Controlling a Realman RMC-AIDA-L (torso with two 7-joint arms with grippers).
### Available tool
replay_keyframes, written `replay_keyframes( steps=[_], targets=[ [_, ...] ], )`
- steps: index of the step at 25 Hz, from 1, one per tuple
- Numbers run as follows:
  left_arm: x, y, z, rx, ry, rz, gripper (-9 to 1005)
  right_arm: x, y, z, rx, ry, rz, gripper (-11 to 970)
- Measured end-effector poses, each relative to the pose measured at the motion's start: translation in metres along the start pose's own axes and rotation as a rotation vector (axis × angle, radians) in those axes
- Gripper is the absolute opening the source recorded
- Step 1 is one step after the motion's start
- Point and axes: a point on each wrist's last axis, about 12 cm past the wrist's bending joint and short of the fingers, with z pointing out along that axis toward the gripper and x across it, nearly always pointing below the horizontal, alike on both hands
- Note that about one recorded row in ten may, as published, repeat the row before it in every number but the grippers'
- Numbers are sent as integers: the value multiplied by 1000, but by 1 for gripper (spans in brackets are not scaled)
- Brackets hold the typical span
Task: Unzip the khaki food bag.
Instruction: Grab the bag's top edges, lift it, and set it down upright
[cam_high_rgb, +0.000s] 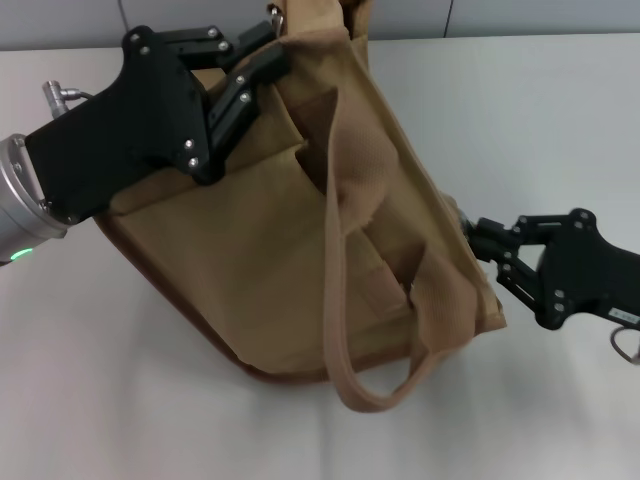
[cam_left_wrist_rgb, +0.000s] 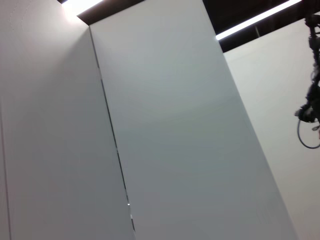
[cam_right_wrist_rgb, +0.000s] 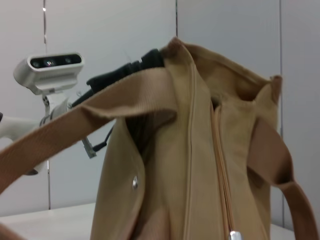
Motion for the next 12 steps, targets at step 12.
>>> replay_keyframes(
  steps=[12],
  targets=[
    [0,-1,-10,-73,-23,-8,87,8,7,-30,82,17,27,93]
  ],
)
